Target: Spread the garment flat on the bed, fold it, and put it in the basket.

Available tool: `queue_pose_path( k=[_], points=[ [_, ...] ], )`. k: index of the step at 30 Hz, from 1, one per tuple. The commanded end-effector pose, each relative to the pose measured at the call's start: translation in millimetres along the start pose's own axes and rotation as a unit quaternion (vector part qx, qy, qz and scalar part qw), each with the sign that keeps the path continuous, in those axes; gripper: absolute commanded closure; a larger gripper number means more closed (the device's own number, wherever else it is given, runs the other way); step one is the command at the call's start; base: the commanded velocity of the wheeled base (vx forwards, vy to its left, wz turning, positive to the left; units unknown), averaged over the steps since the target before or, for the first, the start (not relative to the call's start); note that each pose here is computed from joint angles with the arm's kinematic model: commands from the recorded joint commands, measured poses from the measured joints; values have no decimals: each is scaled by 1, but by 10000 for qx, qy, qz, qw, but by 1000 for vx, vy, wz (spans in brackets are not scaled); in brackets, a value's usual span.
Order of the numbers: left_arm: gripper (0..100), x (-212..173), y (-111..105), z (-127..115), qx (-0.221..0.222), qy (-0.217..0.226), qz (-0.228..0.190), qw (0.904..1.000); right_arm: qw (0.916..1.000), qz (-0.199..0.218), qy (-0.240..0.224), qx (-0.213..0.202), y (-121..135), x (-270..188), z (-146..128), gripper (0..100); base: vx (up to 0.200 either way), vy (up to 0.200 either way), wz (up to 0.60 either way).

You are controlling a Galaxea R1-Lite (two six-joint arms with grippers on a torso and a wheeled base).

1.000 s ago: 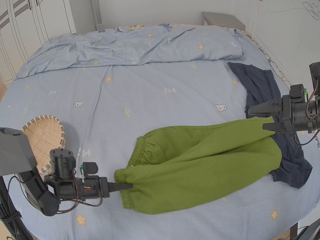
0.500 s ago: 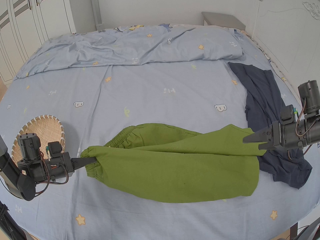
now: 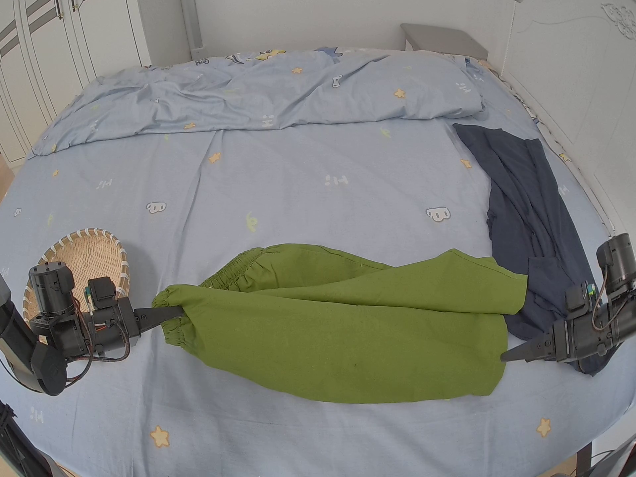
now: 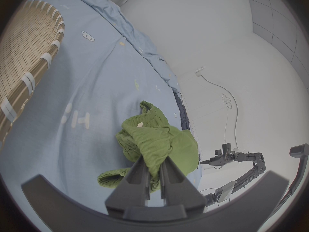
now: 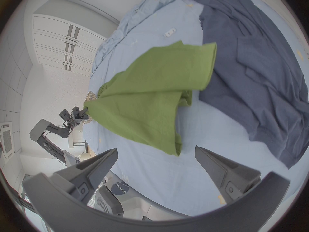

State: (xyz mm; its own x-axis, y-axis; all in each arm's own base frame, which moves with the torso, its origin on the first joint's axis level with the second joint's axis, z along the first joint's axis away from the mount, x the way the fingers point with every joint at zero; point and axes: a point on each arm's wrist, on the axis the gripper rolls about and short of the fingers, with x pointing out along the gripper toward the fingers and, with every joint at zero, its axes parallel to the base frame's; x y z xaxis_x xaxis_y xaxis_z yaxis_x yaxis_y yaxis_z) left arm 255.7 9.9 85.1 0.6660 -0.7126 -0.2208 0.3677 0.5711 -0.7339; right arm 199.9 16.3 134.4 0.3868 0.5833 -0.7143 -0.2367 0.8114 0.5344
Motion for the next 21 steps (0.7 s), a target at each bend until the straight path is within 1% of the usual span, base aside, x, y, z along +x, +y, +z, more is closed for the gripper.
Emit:
queue_pose_path(
  k=[1, 6, 9, 10, 11, 13, 21],
  points=[
    [100, 1, -1, 0, 24, 10, -27, 10000, 9998, -12, 146, 116, -9, 7, -20, 0, 0, 0, 0],
    [100, 2, -1, 0, 26, 16, -32, 10000, 9999, 46, 152, 11, -16, 22, -28, 0, 0, 0, 0],
    [100, 2, -1, 0, 32, 16, -41, 10000, 9997, 178, 64, -138, -27, 43, -33, 0, 0, 0, 0],
    [100, 2, -1, 0, 32, 16, -41, 10000, 9997, 178, 64, -138, -27, 43, -33, 0, 0, 0, 0],
    [100, 3, 0, 0, 27, 25, -43, 10000, 9992, 316, 8, -243, -29, 50, -35, 0, 0, 0, 0],
    [100, 4, 2, -1, -15, 62, -38, 10000, 9984, 425, -50, -357, -30, 56, -37, 0, 0, 0, 0],
    [100, 6, 5, 1, -16, 61, -40, 10000, 9973, 525, -6, -516, -34, 72, -44, 0, 0, 0, 0]
  ],
)
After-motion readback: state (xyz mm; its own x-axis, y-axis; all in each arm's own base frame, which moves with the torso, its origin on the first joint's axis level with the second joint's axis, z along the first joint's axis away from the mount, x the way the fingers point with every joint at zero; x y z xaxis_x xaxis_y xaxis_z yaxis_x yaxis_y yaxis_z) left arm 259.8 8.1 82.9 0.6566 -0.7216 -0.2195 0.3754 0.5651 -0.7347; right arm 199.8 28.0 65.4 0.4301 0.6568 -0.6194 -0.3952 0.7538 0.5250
